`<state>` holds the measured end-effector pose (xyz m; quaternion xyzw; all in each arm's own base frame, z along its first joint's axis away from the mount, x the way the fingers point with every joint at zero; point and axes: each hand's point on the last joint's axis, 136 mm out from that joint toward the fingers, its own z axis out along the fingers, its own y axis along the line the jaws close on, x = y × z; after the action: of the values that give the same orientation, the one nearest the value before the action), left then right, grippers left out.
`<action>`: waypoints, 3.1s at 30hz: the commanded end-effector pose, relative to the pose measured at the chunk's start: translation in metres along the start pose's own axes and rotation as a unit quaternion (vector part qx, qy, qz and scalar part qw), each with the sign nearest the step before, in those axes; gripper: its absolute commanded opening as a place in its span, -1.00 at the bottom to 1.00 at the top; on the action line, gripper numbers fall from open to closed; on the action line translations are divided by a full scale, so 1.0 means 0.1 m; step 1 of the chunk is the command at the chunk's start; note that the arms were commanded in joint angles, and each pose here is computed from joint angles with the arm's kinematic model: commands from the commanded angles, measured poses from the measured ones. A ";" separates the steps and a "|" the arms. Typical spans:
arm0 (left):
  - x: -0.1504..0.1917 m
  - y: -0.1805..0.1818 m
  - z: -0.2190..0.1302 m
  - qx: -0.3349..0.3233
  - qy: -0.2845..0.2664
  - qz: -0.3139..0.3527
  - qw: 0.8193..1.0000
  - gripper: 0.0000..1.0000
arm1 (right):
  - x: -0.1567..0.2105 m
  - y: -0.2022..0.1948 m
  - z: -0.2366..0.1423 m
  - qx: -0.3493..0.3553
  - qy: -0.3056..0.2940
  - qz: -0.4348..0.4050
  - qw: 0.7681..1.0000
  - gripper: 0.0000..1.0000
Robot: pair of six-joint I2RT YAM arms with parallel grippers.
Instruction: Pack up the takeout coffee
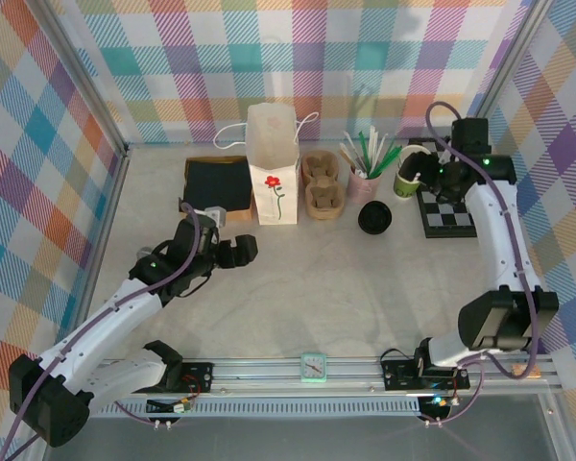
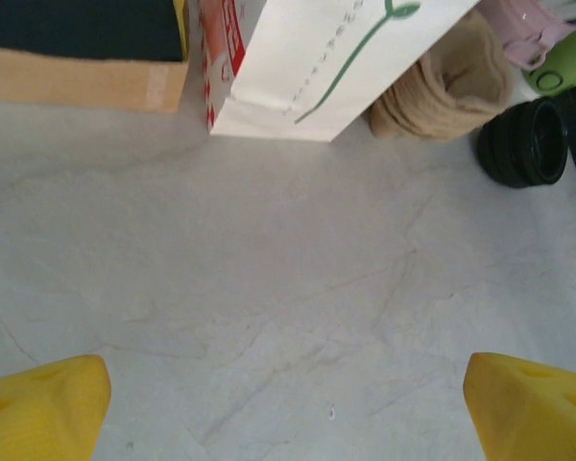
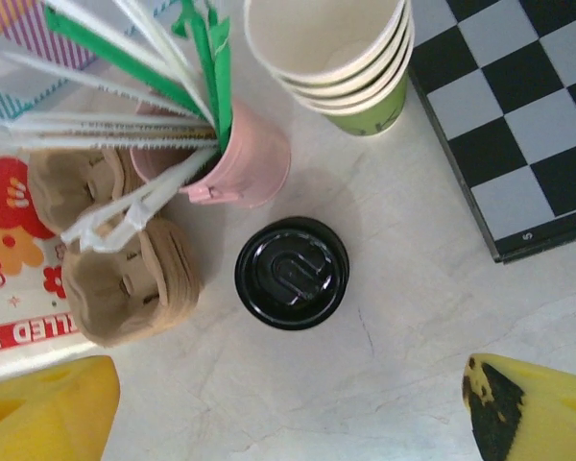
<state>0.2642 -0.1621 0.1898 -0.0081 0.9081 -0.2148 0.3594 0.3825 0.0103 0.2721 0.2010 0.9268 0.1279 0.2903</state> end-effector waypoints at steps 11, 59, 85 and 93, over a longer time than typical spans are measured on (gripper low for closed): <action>0.15 -0.01 -0.02 0.016 -0.012 -0.011 1.000 0.86 | -0.39 -0.38 0.36 0.056 0.047 0.074 0.995 0.67; 0.06 0.08 -0.35 0.008 -0.059 -0.011 0.998 0.83 | -0.81 -0.47 1.38 0.094 0.092 0.064 0.989 -0.29; 0.06 0.15 -0.38 -0.007 -0.067 -0.009 0.998 0.82 | -0.83 -0.43 1.48 0.099 0.087 0.055 0.990 -0.75; 0.04 0.15 -0.39 -0.008 -0.072 -0.008 0.997 0.82 | -0.85 -0.42 1.44 0.099 0.081 0.054 0.990 -0.79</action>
<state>0.2404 -0.1352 0.2007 -0.0367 0.8845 -0.2098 0.4151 0.5173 -0.0499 0.1760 0.2755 0.9423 0.0708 0.1767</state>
